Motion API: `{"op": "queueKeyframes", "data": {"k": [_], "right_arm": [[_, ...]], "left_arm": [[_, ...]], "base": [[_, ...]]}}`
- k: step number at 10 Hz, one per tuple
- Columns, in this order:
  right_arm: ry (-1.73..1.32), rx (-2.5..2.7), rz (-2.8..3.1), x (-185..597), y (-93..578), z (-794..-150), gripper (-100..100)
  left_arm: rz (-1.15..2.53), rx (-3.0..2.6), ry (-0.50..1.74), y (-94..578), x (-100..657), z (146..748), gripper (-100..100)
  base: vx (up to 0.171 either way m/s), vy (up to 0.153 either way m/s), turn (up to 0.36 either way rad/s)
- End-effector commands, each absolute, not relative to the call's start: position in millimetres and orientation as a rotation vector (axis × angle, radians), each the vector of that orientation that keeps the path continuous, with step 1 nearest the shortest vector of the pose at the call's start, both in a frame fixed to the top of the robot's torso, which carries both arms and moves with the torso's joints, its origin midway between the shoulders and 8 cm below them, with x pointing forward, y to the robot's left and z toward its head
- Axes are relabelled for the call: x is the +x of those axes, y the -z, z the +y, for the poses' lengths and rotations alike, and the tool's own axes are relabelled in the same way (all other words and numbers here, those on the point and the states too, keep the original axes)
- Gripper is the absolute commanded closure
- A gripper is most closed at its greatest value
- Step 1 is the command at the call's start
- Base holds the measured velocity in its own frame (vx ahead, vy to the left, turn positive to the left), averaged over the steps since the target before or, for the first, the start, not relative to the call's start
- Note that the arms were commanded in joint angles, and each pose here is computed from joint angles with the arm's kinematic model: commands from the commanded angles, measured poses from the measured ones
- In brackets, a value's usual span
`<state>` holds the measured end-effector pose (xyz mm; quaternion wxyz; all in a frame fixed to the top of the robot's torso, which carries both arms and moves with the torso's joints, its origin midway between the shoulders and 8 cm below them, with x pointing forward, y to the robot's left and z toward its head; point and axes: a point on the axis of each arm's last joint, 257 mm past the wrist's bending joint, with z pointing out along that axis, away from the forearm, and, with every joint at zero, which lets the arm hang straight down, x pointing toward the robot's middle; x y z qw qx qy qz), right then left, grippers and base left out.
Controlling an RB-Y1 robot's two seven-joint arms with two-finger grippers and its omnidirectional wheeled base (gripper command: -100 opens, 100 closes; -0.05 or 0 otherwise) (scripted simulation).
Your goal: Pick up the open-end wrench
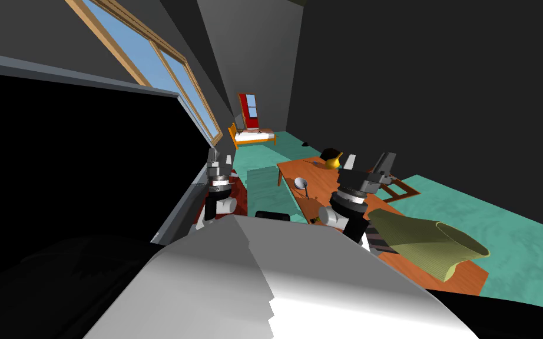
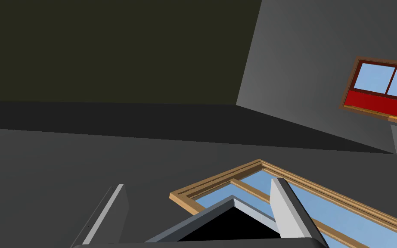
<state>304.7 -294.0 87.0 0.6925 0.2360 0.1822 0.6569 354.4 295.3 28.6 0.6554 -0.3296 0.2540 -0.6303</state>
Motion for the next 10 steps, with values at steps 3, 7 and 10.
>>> {"op": "queueKeyframes", "data": {"k": [3,7,10], "right_arm": [[-1.496,0.641,0.472,341,-58,-306,-100],[-1.514,0.770,0.532,377,-24,-319,-100],[-1.520,0.878,0.578,405,6,-329,-100]], "left_arm": [[0.576,-0.747,1.429,-29,354,295,0],[0.576,-0.747,1.429,-29,354,295,0],[0.576,-0.747,1.429,-29,354,295,0]], "base": [[-0.030,0.038,0.012],[-0.020,0.015,0.006],[-0.018,0.006,0.005]]}}
